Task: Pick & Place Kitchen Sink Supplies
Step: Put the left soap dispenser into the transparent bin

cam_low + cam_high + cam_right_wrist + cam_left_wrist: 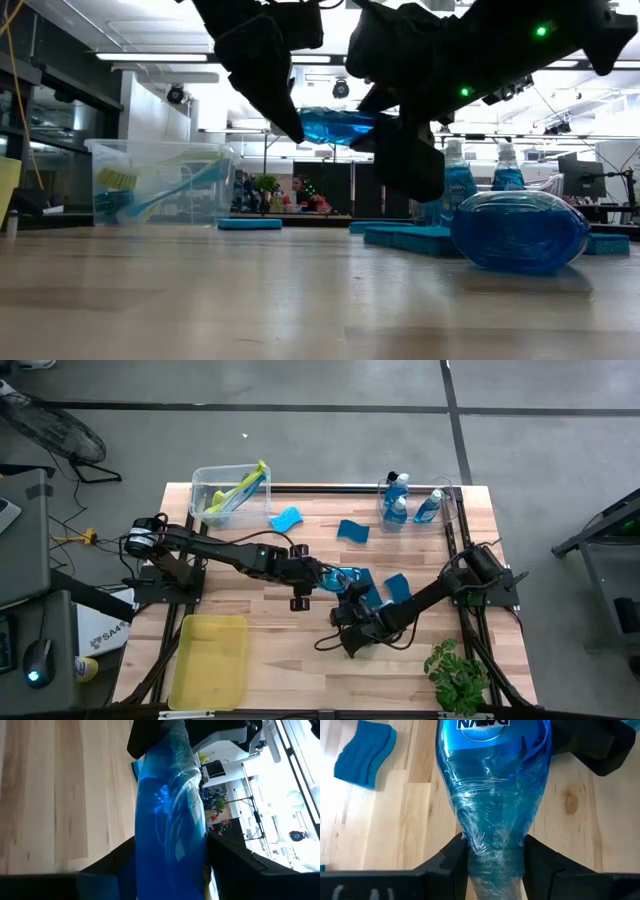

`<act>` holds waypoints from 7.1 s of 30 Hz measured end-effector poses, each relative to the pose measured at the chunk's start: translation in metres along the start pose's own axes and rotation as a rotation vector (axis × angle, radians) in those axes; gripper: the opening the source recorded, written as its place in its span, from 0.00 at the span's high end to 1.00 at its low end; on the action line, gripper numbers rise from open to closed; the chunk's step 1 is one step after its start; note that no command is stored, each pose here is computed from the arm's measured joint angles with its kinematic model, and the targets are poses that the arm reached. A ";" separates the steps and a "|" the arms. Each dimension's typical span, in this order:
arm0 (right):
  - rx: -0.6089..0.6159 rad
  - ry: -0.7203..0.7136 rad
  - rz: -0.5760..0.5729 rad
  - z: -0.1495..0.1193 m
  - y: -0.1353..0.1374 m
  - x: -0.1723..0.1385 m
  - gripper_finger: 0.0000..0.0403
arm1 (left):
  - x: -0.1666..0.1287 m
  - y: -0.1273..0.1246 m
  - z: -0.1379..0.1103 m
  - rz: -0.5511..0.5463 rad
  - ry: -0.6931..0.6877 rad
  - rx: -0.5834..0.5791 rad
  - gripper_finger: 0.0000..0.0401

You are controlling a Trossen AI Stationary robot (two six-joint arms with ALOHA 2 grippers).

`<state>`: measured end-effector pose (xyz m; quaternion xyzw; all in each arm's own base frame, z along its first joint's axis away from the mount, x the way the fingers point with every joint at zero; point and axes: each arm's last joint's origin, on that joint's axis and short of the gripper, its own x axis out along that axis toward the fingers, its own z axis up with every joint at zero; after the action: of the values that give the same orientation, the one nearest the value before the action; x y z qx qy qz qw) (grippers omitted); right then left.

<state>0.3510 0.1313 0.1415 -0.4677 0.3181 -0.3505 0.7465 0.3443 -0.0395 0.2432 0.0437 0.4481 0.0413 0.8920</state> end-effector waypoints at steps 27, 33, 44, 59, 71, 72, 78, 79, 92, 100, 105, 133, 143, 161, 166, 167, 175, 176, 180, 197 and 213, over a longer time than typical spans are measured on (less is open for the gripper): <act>0.397 0.042 0.011 -0.003 -0.007 0.025 0.72 | -0.057 0.015 -0.008 0.146 0.012 0.067 0.33; 0.575 0.052 0.072 -0.005 -0.008 0.036 0.72 | -0.086 0.022 -0.017 0.196 0.008 0.044 0.33; 0.733 0.001 0.144 0.005 -0.029 0.038 0.72 | -0.074 0.023 -0.044 0.239 0.020 0.045 0.32; 0.801 0.025 0.163 -0.010 -0.097 0.049 0.72 | -0.086 0.032 -0.074 0.384 -0.003 -0.022 0.32; 1.130 -0.440 0.404 -0.100 -0.108 0.029 0.72 | -0.078 0.027 -0.109 0.167 -0.390 -0.093 0.32; 1.142 -0.494 0.433 -0.107 -0.107 0.027 0.72 | -0.075 0.026 -0.108 0.149 -0.439 -0.085 0.32; 1.206 -0.688 0.513 -0.123 -0.107 0.019 0.72 | -0.070 0.023 -0.097 0.104 -0.719 -0.044 0.32; 1.202 -0.704 0.521 -0.123 -0.107 0.018 0.72 | -0.069 0.022 -0.093 0.097 -0.758 -0.034 0.32; 1.161 -0.916 0.618 -0.105 -0.121 0.016 0.70 | -0.034 0.033 -0.069 0.021 -0.986 0.054 0.32; 1.171 -0.931 0.643 -0.107 -0.124 0.022 0.71 | -0.028 0.053 -0.055 -0.118 -1.136 0.087 0.32; 1.174 -0.939 0.661 -0.110 -0.126 0.028 0.71 | -0.022 0.057 -0.041 -0.166 -1.134 0.110 0.32; 1.154 -0.952 0.694 -0.112 -0.126 0.032 0.71 | -0.011 0.059 0.013 -0.230 -1.194 0.208 0.33; 1.149 -0.944 0.704 -0.112 -0.125 0.032 0.71 | -0.013 0.059 0.020 -0.259 -1.171 0.224 0.54; 1.166 -0.938 0.717 -0.112 -0.125 0.032 0.72 | -0.013 0.058 0.020 -0.288 -1.164 0.213 0.55; 1.169 -0.937 0.717 -0.112 -0.125 0.032 0.71 | -0.013 0.058 0.020 -0.294 -1.164 0.217 0.44; 1.169 -0.937 0.716 -0.112 -0.125 0.032 0.72 | -0.013 0.058 0.020 -0.294 -1.164 0.217 0.42; 1.173 -0.936 0.720 -0.112 -0.125 0.032 0.71 | -0.002 0.057 0.023 -0.322 -1.163 0.236 0.39; 1.177 -0.934 0.723 -0.112 -0.125 0.033 0.71 | 0.000 0.057 0.027 -0.332 -1.168 0.243 0.39; 1.180 -0.922 0.736 -0.112 -0.124 0.033 0.71 | 0.006 0.056 0.036 -0.371 -1.164 0.260 0.39; 1.165 -0.897 0.745 -0.112 -0.121 0.033 0.71 | 0.009 0.056 0.037 -0.396 -1.114 0.261 0.65; 1.196 -0.842 0.781 -0.113 -0.118 0.034 0.49 | 0.013 0.056 0.035 -0.383 -1.072 0.236 0.67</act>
<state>0.2525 0.0118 0.2041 0.0604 -0.0886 0.0283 0.9938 0.3776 0.0165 0.2602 0.0758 -0.0646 -0.1988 0.9750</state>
